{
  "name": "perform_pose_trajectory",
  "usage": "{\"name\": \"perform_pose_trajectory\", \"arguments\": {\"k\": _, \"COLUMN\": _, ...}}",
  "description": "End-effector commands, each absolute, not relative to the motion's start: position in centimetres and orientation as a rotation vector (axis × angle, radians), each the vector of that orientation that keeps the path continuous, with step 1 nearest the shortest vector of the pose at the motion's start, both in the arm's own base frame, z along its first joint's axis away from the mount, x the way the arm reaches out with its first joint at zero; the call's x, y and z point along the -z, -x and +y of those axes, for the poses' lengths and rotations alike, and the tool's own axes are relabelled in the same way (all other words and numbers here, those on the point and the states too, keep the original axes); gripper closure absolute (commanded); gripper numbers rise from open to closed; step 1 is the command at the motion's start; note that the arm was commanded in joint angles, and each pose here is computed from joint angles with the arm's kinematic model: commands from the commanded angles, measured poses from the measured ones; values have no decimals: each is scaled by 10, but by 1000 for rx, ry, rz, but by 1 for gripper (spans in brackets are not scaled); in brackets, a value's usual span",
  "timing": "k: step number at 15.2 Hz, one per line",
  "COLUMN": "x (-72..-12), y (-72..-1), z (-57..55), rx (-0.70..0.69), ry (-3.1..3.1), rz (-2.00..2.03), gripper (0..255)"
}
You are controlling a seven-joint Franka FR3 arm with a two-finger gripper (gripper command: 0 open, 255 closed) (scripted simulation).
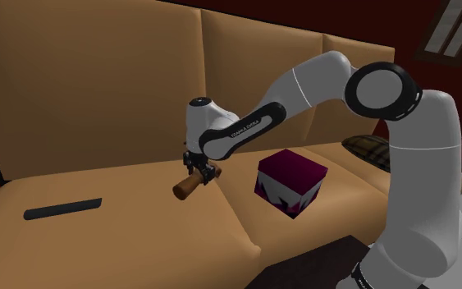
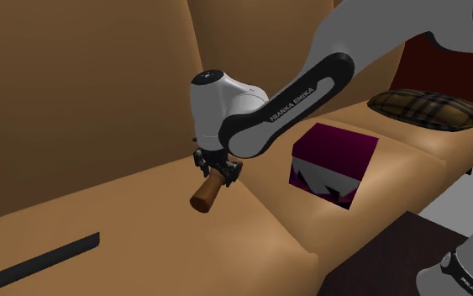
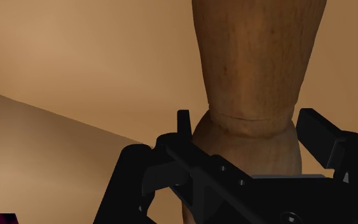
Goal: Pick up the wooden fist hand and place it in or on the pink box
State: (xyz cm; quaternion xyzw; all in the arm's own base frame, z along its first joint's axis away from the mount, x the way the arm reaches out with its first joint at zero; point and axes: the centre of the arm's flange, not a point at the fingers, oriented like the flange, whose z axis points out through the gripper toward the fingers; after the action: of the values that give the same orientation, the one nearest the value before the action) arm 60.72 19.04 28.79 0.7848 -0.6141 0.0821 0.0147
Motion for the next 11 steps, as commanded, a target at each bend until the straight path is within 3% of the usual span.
{"name": "perform_pose_trajectory", "arguments": {"k": 1, "x": -296, "y": -607, "z": 190, "rx": -256, "ry": -2443, "rz": -1912, "gripper": 255}}
{"name": "perform_pose_trajectory", "arguments": {"k": 11, "x": -349, "y": -607, "z": 190, "rx": -256, "ry": -2443, "rz": -1912, "gripper": 255}}
